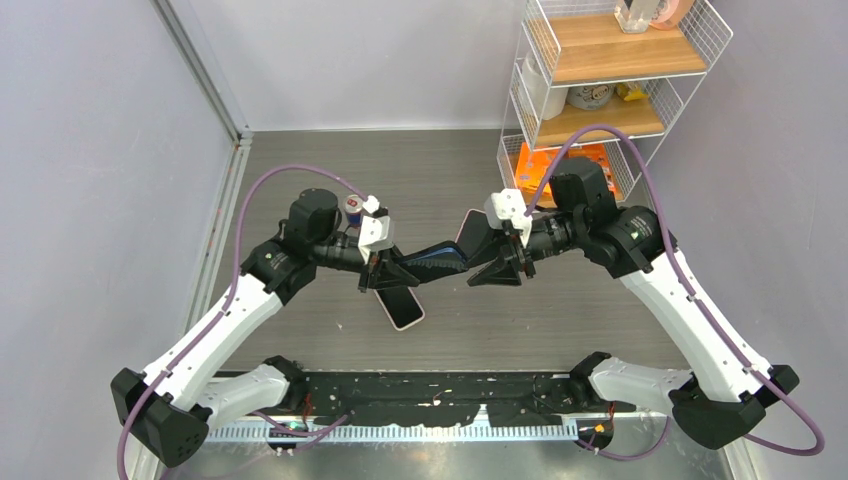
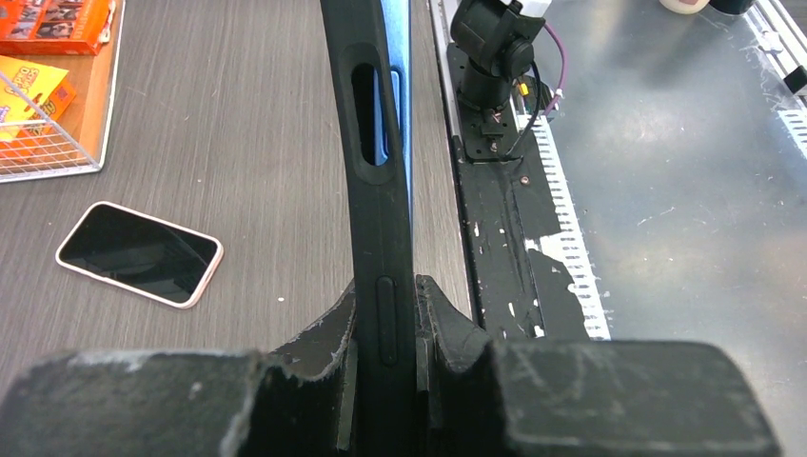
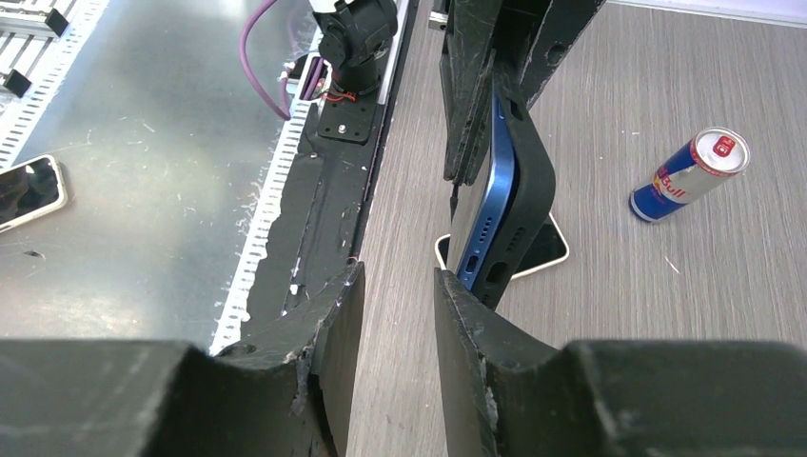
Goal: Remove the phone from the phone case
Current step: Remove the phone case from the phone.
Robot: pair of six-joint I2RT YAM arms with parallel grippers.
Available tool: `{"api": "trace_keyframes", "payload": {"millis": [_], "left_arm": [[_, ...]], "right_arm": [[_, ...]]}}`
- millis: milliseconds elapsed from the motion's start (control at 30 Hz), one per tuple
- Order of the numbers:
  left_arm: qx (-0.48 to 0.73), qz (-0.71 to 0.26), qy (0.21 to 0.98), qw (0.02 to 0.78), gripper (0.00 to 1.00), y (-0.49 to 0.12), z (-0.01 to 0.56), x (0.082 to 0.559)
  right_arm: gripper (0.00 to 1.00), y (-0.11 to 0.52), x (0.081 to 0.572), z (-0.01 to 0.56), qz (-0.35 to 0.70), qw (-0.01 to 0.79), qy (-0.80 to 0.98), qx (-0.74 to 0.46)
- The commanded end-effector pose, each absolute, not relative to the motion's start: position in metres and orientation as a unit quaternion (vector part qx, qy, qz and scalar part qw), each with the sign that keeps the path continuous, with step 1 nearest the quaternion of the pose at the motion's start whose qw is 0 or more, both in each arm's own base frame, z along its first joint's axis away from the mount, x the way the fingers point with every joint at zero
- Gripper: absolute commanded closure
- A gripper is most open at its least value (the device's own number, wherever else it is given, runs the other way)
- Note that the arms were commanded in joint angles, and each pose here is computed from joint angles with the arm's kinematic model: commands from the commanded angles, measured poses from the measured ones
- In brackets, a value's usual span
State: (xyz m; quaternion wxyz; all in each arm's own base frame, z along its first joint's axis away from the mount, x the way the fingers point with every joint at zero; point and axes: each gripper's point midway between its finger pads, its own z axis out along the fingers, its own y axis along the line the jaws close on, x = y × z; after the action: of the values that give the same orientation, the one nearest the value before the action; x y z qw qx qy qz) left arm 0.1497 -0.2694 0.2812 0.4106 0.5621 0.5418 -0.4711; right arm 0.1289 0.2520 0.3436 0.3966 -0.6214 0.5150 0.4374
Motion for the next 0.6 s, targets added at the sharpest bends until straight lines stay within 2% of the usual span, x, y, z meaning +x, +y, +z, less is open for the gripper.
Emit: {"api": "trace_keyframes", "payload": {"millis": [0, 567], "left_arm": [[0.573, -0.468, 0.500, 0.450, 1.00, -0.2710, 0.3042, 0.1489], [0.574, -0.469, 0.498, 0.451, 1.00, -0.2709, 0.3047, 0.1485]], "right_arm": [[0.62, 0.2503, 0.1288, 0.3584, 0.433, 0.422, 0.499, -0.621], [0.61, 0.2472, 0.1308, 0.3572, 0.433, 0.424, 0.502, -0.618]]}}
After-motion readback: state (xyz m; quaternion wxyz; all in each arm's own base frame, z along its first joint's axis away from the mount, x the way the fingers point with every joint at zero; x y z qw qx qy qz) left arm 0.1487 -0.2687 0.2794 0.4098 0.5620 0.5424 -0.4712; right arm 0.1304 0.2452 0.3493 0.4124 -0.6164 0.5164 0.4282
